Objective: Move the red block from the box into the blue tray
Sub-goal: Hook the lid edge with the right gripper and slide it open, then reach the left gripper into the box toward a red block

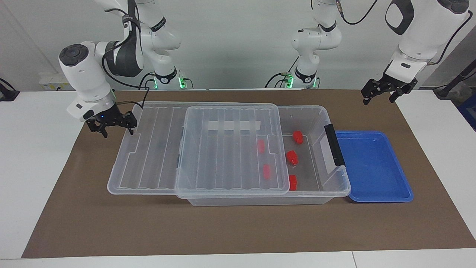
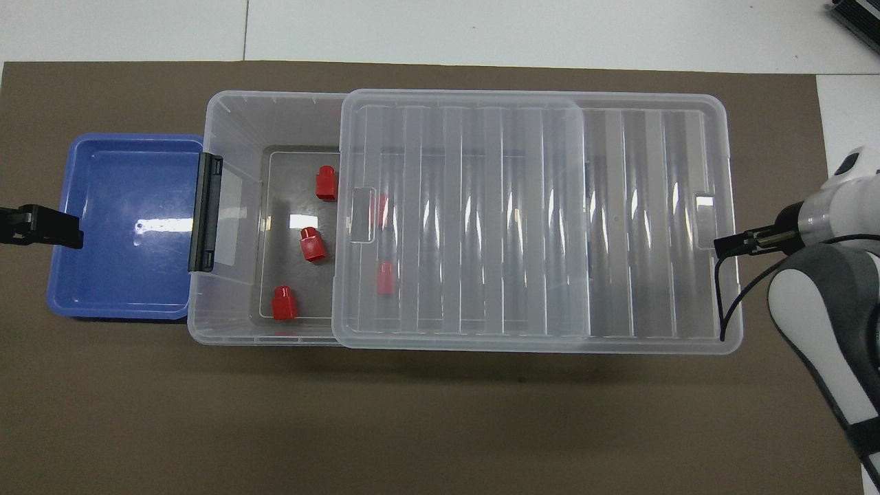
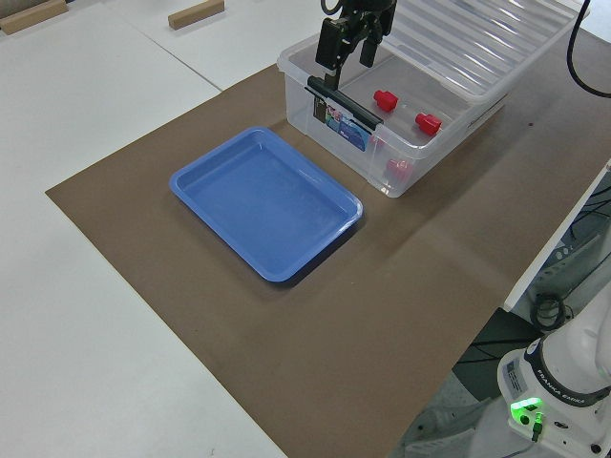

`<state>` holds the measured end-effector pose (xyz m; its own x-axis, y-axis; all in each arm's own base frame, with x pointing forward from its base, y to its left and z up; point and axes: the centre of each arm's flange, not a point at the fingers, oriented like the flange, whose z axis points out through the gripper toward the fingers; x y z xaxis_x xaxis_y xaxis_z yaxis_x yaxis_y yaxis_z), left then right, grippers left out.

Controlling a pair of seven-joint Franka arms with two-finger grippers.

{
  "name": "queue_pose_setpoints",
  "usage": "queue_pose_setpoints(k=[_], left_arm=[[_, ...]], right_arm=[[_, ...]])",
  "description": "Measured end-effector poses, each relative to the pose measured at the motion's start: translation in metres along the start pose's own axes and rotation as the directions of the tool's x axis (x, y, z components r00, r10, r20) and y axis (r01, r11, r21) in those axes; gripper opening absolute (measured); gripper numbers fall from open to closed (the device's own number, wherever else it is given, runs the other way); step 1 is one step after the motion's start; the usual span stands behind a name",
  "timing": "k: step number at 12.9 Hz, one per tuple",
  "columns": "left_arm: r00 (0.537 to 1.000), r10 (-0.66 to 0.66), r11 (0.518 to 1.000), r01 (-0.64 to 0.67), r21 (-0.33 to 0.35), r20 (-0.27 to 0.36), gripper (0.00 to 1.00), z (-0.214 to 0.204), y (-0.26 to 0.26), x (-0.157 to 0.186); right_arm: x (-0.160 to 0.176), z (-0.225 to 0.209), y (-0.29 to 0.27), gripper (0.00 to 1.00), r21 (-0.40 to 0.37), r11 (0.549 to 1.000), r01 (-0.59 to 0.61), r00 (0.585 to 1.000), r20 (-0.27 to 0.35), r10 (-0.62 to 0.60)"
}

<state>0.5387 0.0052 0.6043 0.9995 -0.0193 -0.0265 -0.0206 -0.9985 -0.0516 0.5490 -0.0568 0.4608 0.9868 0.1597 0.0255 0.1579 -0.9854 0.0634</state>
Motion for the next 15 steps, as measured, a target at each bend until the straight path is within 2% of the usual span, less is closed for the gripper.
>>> queue_pose_setpoints(k=[3, 5, 10, 13, 15], left_arm=[[1.000, 0.011, 1.000, -0.011, -0.001, 0.008, 1.00, 0.000, 0.007, -0.001], [0.999, -0.034, 0.999, 0.034, -0.005, -0.002, 1.00, -0.002, 0.026, 0.000], [0.987, -0.151, 0.988, 0.151, -0.020, -0.049, 1.00, -0.002, 0.131, -0.001], [0.984, -0.172, 0.985, 0.171, -0.012, -0.044, 1.00, 0.045, 0.200, 0.018], [0.981, -0.186, 0.983, 0.185, -0.022, -0.057, 1.00, 0.082, 0.215, 0.040]], right_arm=[[-0.002, -0.001, 0.017, 0.97, -0.007, 1.000, 0.015, 1.000, -0.022, -0.015], [-0.003, -0.002, 0.024, 0.97, -0.013, 1.000, 0.026, 0.999, -0.037, -0.026], [-0.003, -0.003, 0.029, 0.98, -0.015, 0.999, 0.031, 0.999, -0.041, -0.031], [-0.001, -0.018, 0.030, 0.99, -0.015, 1.000, 0.024, 0.999, -0.036, -0.024], [0.000, -0.040, 0.027, 1.00, -0.011, 1.000, -0.025, 0.999, -0.024, 0.025]])
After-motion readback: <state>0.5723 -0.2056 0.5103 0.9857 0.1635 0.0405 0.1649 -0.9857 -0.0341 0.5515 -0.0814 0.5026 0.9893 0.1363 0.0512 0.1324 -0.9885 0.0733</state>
